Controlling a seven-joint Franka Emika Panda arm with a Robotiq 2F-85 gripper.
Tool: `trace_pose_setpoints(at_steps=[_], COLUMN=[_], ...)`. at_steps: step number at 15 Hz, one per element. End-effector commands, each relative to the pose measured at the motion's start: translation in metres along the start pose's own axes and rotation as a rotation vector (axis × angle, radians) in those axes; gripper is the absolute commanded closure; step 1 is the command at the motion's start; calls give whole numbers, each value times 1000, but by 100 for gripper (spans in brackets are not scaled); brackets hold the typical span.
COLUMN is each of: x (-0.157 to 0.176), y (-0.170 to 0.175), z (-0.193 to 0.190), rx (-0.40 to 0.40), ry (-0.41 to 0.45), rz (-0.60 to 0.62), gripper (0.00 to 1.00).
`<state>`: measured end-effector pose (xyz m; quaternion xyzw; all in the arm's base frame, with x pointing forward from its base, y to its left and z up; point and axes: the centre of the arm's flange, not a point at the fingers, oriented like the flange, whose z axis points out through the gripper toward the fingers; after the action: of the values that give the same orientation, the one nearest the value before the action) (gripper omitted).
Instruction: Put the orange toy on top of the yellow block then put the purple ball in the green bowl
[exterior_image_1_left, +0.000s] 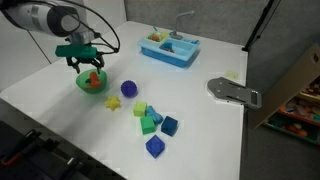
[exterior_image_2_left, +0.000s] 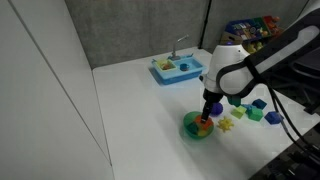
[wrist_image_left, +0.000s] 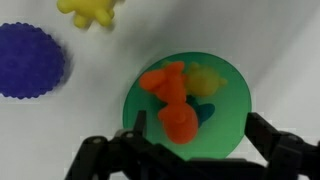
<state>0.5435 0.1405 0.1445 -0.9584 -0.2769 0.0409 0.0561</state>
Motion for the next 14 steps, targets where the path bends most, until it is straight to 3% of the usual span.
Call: trace_pose_setpoints(at_steps=[1,5,6,8,10,14], x=[0,4,5,6,6,7], y=[6,6,5,3,3,2], z=[9,22,25,29,31,24], rx=[17,30,35,39,39,24], ry=[21,34,33,31,30,37], rz=[-54,-97,-105,-112,-117,-117], gripper=[0,0,5,30,39,73])
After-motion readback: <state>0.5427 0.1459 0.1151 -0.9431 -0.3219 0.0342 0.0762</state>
